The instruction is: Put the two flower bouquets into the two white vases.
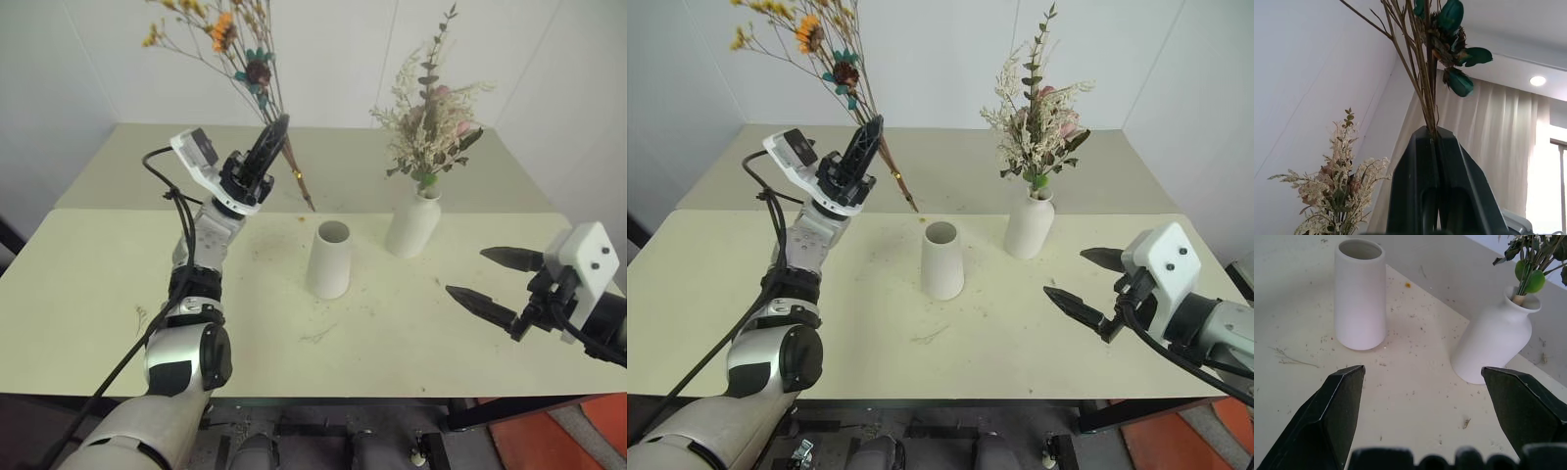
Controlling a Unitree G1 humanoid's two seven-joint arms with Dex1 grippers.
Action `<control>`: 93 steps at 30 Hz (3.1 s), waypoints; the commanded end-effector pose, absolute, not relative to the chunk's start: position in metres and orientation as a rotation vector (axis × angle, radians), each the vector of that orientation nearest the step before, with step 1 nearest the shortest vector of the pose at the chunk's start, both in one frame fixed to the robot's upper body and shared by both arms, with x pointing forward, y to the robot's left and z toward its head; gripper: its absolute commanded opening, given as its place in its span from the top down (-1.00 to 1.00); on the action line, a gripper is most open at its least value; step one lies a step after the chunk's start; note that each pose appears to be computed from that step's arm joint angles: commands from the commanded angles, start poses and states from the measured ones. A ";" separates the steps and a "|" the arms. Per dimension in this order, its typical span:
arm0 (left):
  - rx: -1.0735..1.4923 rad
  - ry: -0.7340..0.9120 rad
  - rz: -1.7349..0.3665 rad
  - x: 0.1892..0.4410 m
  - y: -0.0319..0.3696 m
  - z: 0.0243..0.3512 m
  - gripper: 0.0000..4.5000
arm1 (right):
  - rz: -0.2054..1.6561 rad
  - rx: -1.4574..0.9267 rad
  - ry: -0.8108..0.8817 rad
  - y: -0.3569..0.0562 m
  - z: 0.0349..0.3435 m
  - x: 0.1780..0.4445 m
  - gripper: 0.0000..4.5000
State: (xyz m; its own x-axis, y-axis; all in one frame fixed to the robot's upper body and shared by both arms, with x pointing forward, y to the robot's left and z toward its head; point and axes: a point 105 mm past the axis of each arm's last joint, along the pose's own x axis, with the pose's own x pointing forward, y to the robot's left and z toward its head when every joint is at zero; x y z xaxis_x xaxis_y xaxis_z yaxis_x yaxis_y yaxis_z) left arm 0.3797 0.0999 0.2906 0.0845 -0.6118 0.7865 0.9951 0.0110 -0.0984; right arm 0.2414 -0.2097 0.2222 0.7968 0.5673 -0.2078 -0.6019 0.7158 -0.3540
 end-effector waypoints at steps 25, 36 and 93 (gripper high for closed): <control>-0.474 -0.491 -1.498 0.377 0.049 0.251 0.98 | 0.529 -0.457 0.003 -0.220 0.231 0.243 -1.00; -0.392 -0.441 -1.504 0.376 0.048 0.236 0.45 | 0.522 -0.454 0.012 -0.220 0.224 0.249 -1.00; 0.401 -0.302 -0.958 0.311 0.227 0.287 -0.77 | 0.347 -0.218 -0.155 -0.270 0.281 0.267 -1.00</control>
State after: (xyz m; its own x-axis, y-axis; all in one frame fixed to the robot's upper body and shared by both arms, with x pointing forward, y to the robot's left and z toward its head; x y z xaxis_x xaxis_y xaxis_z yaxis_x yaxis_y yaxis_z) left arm 0.3137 0.2326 0.2713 0.5584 -0.8270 0.0645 0.7545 0.5387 0.3747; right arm 0.2706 -0.2672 0.2800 0.9173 0.3812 0.1151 -0.3481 0.9081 -0.2327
